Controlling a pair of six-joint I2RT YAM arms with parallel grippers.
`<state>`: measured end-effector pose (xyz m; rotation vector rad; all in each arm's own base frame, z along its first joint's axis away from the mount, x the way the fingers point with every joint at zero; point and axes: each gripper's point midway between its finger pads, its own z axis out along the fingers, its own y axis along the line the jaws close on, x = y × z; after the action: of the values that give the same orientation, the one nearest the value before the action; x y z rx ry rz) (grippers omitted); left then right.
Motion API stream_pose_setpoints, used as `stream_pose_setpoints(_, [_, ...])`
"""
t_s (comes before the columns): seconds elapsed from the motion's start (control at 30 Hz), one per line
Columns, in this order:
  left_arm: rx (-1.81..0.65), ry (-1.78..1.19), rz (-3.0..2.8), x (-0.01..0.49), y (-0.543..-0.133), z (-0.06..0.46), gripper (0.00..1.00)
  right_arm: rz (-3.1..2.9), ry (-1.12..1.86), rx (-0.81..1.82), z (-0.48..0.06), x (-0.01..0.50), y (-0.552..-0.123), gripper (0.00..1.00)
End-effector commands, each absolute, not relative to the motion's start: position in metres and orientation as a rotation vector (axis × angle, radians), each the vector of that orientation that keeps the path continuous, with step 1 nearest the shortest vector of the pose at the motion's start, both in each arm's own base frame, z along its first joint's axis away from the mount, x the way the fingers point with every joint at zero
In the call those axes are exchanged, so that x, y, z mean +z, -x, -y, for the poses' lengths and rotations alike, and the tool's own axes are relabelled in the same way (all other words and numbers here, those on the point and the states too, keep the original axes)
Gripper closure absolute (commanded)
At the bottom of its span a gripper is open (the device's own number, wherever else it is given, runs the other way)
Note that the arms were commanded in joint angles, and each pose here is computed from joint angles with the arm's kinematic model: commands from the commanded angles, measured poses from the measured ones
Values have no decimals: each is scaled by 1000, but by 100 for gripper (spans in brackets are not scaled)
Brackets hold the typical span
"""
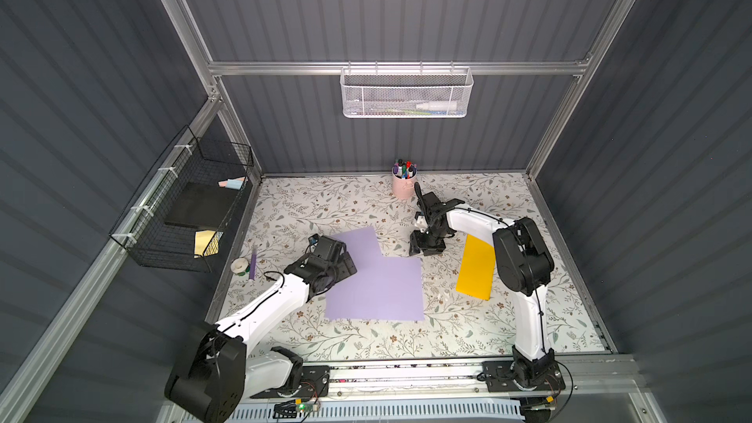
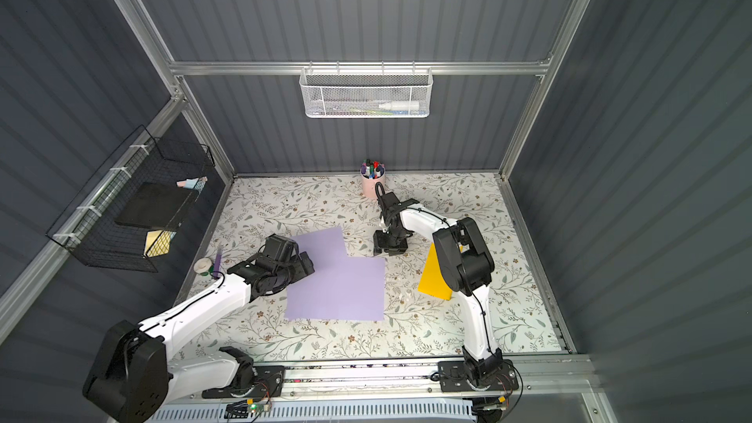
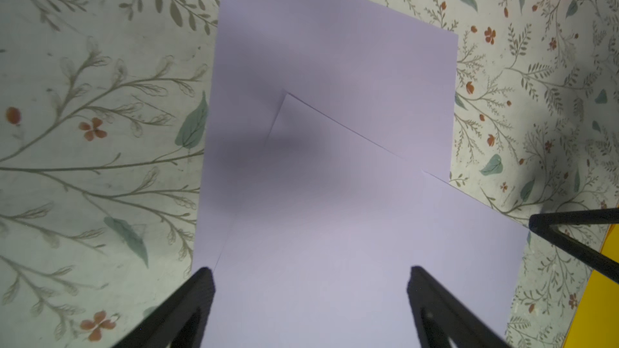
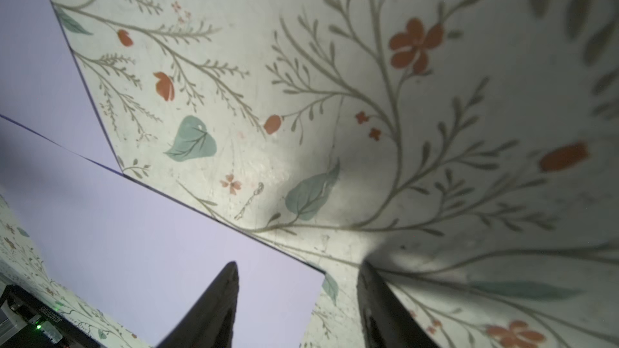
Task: Fold the rectangular paper in half along the long edge
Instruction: Adjust the paper at the center of the board.
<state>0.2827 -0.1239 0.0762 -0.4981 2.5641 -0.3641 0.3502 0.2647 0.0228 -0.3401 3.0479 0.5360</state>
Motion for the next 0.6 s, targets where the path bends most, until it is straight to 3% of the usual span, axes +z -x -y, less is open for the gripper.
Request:
stream_pose_setpoints(0.0, [-476,447,-2574,80,-292,142,23,-3132,318,534,-257,7,-329,43])
stream_pose_setpoints(0.07, [-493,435,-2585,79,-295,147,38,-3144,307,618,-264,4,-322,42])
stream_pose_setpoints(0.2, [-539,404,-2613,74,-298,158,60,-3165,283,696,-268,-3,-313,42])
stream_pose_setpoints(0.4, [-507,364,-2685,51,-299,162,77,-3173,275,794,-278,-5,-305,42])
stream_pose_setpoints(0.57, [-482,365,-2754,28,-293,162,85,-3165,275,856,-283,-4,-302,42])
